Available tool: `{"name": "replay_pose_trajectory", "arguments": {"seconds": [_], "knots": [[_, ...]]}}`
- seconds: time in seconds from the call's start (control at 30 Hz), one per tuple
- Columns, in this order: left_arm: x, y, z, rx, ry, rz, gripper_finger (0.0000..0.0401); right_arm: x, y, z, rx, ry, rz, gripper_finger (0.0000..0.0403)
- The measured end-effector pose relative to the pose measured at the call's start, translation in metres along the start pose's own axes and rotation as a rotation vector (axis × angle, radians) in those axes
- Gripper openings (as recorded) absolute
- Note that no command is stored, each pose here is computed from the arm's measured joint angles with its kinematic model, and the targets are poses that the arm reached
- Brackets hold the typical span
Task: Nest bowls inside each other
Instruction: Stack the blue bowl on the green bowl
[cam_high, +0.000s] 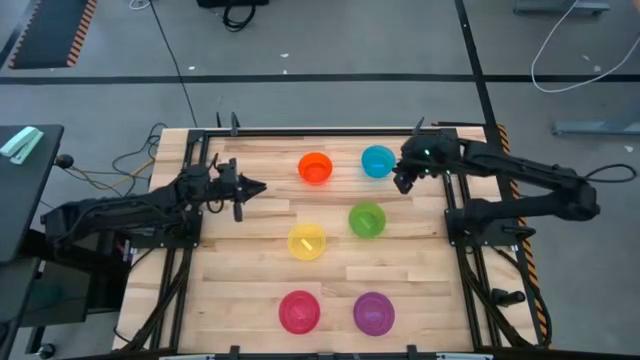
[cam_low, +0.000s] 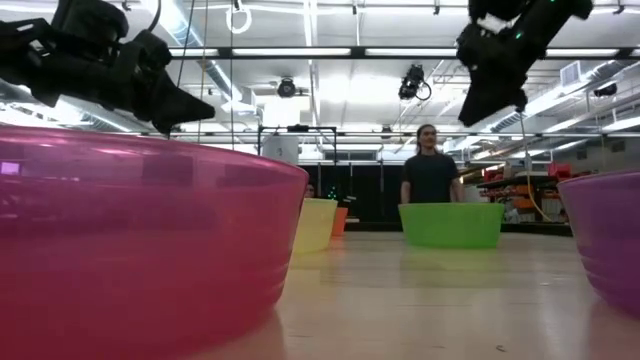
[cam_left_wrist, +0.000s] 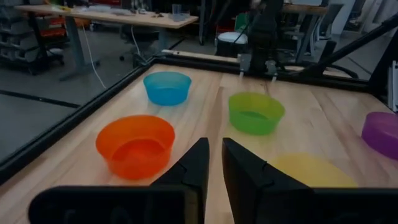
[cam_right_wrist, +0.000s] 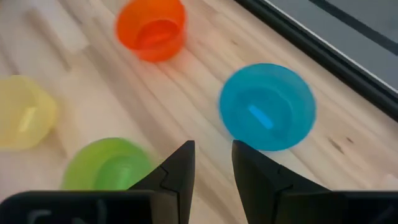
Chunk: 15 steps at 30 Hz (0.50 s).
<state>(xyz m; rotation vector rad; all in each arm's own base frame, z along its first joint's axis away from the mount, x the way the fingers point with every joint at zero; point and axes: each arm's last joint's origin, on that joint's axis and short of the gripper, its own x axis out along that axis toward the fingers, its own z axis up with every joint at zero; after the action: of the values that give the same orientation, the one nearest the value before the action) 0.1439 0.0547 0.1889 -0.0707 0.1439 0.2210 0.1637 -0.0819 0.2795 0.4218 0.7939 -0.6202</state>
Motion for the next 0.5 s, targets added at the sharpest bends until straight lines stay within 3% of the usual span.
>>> {"name": "replay_pose_trajectory", "arguments": {"seconds": [0.3,0.5], "knots": [[0.002,0.000,0.001,0.017,-0.017,0.000,0.0051,0.037,-0.040,0.012,0.106,0.114,-0.065,0.0115],[0.002,0.000,0.001,0.019,-0.017,0.000,0.0049,0.058,-0.052,0.017,0.144,0.145,-0.090,0.0114]]}}
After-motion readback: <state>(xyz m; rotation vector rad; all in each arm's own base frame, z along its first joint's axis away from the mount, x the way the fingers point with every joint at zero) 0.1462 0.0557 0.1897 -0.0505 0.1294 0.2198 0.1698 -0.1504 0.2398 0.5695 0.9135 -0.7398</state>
